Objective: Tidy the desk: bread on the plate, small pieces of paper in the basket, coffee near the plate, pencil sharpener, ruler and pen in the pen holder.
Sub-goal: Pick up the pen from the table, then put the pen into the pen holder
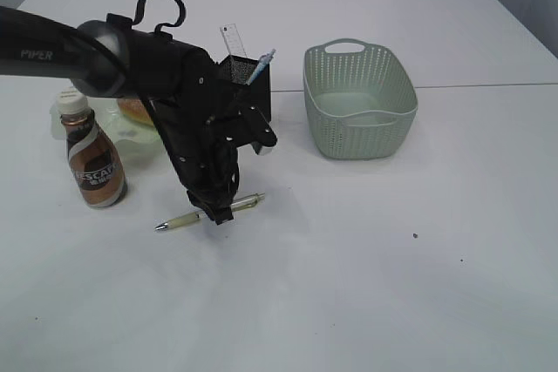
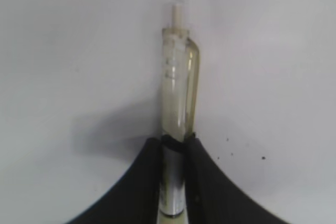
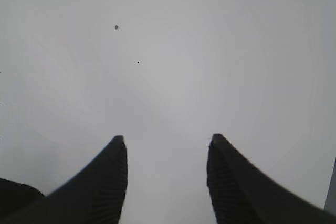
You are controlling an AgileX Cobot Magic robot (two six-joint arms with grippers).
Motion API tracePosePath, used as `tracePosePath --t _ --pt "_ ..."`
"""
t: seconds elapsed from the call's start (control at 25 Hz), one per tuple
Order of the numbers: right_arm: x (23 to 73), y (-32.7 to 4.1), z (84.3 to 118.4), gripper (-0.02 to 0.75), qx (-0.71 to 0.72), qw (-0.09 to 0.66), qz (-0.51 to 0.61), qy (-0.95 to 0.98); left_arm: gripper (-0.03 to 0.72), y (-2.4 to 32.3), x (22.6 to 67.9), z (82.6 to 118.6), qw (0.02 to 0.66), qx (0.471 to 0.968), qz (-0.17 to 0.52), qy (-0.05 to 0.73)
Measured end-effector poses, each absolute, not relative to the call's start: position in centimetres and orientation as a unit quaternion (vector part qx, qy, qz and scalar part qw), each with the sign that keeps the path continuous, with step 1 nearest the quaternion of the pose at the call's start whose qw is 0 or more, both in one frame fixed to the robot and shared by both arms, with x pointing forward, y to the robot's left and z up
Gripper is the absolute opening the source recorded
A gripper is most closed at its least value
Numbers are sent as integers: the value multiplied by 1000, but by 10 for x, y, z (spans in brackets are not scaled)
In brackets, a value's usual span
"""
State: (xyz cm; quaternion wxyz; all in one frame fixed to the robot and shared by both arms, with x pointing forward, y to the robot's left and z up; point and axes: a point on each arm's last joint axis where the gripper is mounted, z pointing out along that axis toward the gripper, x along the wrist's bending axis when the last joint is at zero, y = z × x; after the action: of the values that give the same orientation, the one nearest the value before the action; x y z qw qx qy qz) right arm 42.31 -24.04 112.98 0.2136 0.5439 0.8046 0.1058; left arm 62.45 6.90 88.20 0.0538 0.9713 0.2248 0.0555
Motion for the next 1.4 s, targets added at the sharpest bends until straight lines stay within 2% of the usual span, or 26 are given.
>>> tracePosePath --t 0.24,0.52,0.84,1.08,1.2,1.4 --pt "423 -240 1130 365 544 214 106 805 62 70 624 883 49 971 50 229" --pt "423 -240 1130 365 544 214 106 805 62 66 620 883 74 953 13 293" --pt "423 -240 1130 365 544 214 106 805 62 58 613 925 142 908 -24 394" --pt "423 -240 1130 365 544 214 106 805 62 56 601 956 177 884 -53 429" --pt "423 -240 1130 365 544 214 106 805 62 59 595 964 200 875 -45 439" --pt "423 -240 1130 365 544 214 106 805 62 73 577 958 259 850 1 458"
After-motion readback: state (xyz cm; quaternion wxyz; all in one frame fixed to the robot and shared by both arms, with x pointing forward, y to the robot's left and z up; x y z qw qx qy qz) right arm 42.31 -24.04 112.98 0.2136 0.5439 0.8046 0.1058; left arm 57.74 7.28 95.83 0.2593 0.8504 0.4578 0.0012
